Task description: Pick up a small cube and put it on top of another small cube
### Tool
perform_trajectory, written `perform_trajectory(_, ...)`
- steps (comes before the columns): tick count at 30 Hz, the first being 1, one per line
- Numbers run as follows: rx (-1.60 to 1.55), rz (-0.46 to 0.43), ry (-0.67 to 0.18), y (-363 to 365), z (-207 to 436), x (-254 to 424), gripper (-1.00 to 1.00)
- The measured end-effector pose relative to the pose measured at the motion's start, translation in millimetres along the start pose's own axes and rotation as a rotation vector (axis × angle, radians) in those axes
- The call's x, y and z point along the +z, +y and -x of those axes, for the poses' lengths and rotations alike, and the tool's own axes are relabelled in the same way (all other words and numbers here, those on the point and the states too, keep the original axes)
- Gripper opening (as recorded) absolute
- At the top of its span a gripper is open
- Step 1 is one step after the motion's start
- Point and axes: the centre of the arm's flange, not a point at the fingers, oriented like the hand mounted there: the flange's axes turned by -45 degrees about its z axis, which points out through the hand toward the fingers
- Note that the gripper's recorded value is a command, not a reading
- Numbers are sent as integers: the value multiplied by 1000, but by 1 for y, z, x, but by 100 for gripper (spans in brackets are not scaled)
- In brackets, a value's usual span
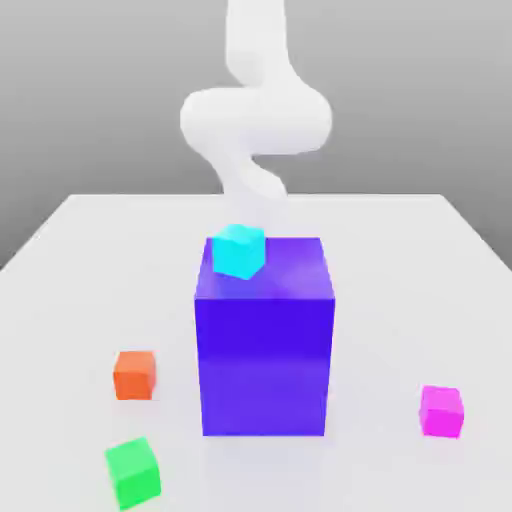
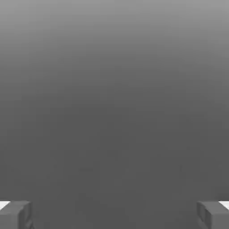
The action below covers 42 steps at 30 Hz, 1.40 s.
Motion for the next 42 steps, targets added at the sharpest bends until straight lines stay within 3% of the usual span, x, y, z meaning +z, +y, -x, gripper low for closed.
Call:
perform_trajectory(11,-543,-232,-294,-124,79,213,0)
perform_trajectory(23,-1172,-474,-567,-244,284,344,0)
perform_trajectory(29,-1235,-497,-595,-251,344,393,0)
perform_trajectory(30,-1236,-498,-596,-251,350,399,-100)
perform_trajectory(37,-1236,-498,-597,-251,350,399,-100)
perform_trajectory(42,-1237,-497,-597,-249,317,362,-100)
